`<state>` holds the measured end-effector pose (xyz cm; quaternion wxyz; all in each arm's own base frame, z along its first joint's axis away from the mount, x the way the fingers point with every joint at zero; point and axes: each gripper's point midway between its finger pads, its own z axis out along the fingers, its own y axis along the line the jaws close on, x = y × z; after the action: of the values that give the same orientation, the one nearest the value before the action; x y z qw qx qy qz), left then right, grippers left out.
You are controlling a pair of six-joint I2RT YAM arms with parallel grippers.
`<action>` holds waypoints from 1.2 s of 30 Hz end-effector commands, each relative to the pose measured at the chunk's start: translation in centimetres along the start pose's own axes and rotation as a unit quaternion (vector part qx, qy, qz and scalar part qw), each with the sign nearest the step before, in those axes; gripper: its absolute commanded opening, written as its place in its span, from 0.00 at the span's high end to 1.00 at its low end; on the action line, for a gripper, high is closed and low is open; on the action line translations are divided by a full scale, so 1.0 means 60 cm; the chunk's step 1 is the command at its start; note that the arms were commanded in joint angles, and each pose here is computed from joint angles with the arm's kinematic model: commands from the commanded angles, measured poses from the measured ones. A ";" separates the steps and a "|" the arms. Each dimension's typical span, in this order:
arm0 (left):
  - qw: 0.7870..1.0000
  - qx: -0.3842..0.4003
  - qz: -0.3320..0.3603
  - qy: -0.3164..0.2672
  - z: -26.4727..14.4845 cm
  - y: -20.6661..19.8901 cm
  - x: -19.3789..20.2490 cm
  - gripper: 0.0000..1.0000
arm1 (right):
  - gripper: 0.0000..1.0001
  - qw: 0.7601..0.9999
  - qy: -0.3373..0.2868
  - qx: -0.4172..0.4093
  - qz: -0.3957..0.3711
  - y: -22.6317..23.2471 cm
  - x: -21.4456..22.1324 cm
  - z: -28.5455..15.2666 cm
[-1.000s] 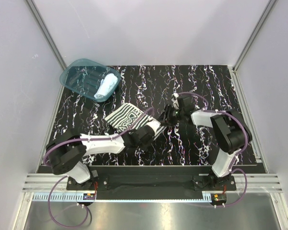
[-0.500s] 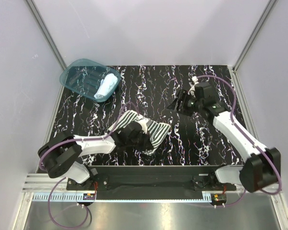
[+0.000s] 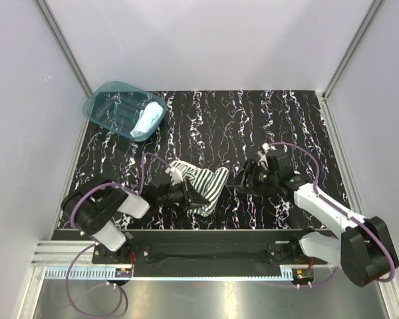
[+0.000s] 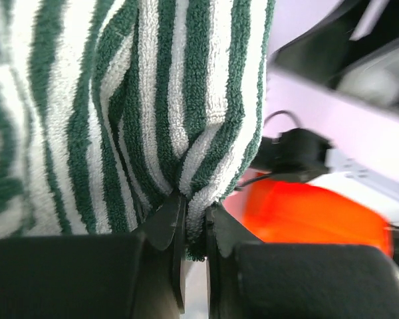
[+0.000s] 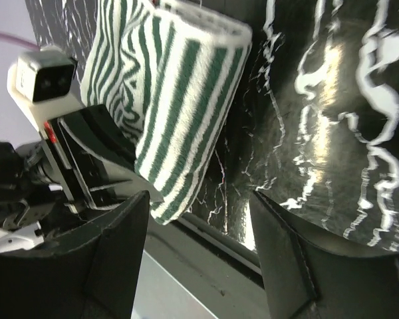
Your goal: Roll the towels
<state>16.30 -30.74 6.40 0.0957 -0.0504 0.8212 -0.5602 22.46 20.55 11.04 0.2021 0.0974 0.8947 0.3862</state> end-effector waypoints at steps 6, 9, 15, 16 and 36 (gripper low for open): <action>0.994 0.088 -0.059 0.003 -0.016 -0.041 -0.002 1.00 | 0.31 0.997 0.005 -0.077 -0.003 0.047 0.020 0.088; 0.994 0.086 -0.073 0.001 -0.018 -0.032 -0.003 1.00 | 0.32 0.996 0.012 -0.085 -0.001 0.049 0.027 0.117; 0.994 0.082 -0.079 -0.003 -0.022 -0.021 -0.003 1.00 | 0.32 0.997 0.029 -0.075 -0.002 0.042 0.033 0.156; 0.994 0.082 -0.079 -0.004 -0.023 -0.020 -0.002 1.00 | 0.33 0.997 0.035 -0.068 -0.001 0.036 0.039 0.164; 0.988 -0.139 0.041 -0.046 -0.062 0.031 -0.033 0.34 | 0.94 0.998 0.034 0.039 -0.027 0.016 0.034 0.156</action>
<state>16.99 -28.50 6.95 0.1053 -0.0862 0.8396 -0.5259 23.84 29.18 4.36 0.1492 0.0794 0.9002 0.4013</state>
